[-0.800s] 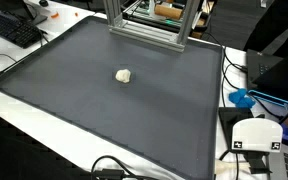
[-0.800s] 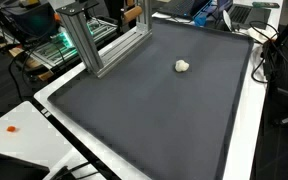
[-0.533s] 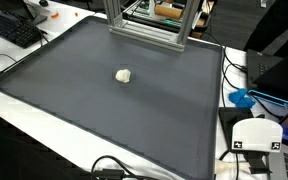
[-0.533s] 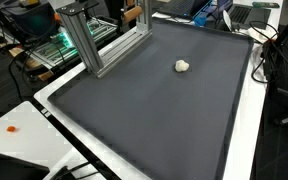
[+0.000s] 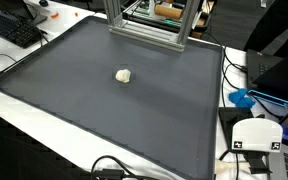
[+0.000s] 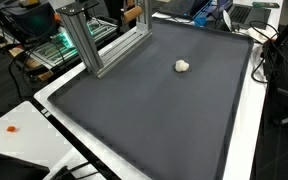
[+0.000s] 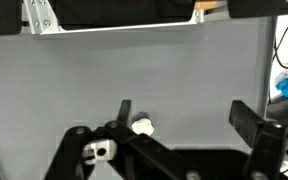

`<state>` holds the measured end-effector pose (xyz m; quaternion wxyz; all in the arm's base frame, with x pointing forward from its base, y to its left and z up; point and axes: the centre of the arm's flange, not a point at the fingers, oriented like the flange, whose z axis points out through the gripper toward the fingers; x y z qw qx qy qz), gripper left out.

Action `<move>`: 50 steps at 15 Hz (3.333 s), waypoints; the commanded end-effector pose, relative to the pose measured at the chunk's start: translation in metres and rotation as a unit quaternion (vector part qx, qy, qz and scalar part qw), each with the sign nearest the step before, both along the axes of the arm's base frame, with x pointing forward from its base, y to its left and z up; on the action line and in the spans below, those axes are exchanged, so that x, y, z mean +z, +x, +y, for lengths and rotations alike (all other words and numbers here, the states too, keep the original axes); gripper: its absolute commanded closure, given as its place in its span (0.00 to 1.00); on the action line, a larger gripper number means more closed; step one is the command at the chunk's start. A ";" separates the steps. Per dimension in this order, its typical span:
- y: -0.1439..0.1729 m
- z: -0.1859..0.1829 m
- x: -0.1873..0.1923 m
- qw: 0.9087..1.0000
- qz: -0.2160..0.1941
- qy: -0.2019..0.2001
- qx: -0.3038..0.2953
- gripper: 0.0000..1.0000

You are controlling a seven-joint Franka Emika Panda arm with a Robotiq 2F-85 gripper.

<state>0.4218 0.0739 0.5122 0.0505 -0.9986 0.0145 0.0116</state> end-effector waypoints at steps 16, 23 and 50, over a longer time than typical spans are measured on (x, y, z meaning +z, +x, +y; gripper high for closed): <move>-0.108 0.065 -0.024 0.998 0.001 -0.058 0.027 0.00; -0.110 0.068 -0.044 0.998 0.004 -0.060 0.029 0.00; -0.111 0.067 -0.052 0.999 -0.002 -0.047 -0.003 0.65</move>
